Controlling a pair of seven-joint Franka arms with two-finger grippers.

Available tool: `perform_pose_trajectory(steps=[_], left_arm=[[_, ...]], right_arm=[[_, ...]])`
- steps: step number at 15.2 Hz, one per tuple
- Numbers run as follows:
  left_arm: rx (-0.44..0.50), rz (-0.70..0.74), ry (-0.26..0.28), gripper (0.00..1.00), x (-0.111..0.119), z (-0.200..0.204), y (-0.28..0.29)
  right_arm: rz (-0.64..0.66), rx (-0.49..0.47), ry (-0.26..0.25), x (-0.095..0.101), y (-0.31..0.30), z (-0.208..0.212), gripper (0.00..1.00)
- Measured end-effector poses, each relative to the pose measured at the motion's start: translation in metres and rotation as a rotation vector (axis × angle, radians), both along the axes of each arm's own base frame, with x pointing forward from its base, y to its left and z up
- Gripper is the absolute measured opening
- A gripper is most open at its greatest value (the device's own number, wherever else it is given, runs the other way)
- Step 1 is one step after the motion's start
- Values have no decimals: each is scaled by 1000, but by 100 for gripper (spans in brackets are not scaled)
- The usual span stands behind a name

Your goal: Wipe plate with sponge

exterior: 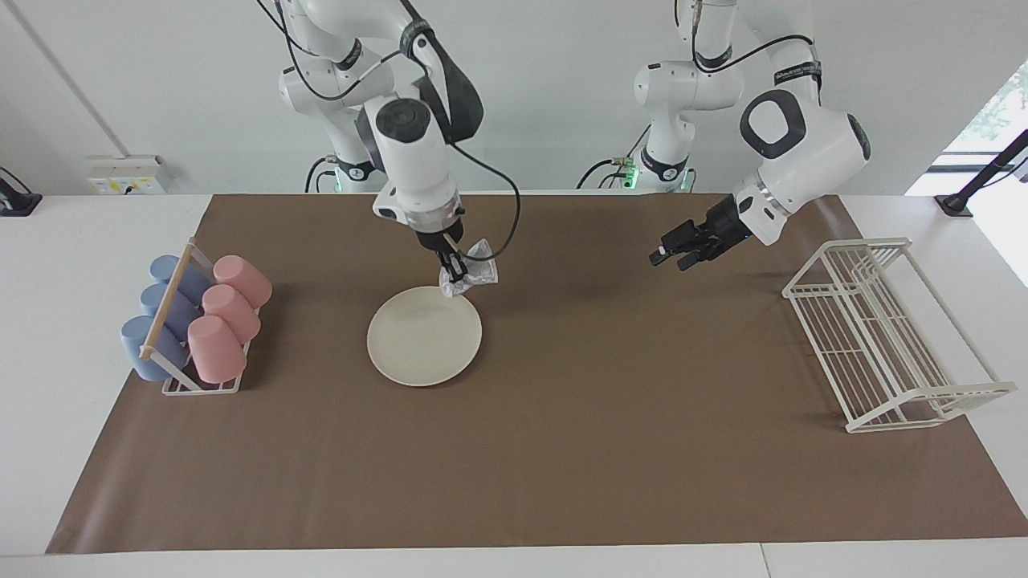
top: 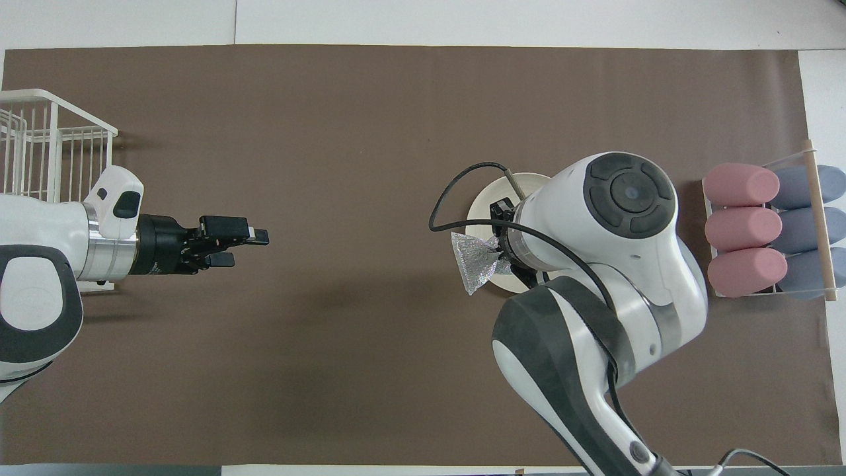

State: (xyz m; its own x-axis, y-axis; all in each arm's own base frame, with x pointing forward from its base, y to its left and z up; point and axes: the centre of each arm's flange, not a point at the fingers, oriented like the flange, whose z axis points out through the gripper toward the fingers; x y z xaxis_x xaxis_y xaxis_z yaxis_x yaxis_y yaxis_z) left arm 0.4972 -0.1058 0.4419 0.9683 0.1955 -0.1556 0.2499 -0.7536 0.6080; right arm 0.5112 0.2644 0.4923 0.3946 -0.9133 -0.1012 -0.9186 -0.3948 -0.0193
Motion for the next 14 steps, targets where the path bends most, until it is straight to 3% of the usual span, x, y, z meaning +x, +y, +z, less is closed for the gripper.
perform_pose_trajectory(steps=[3, 8, 14], left_arm=[[-202, 71, 26, 100, 0, 8, -15], [-495, 35, 50, 100, -7, 22, -38], [-576, -120, 24, 100, -33, 30, -54]], right_arm=[[-33, 9, -31, -26, 14, 66, 6], [-154, 14, -23, -75, 79, 75, 6], [-210, 29, -18, -82, 112, 55, 6]])
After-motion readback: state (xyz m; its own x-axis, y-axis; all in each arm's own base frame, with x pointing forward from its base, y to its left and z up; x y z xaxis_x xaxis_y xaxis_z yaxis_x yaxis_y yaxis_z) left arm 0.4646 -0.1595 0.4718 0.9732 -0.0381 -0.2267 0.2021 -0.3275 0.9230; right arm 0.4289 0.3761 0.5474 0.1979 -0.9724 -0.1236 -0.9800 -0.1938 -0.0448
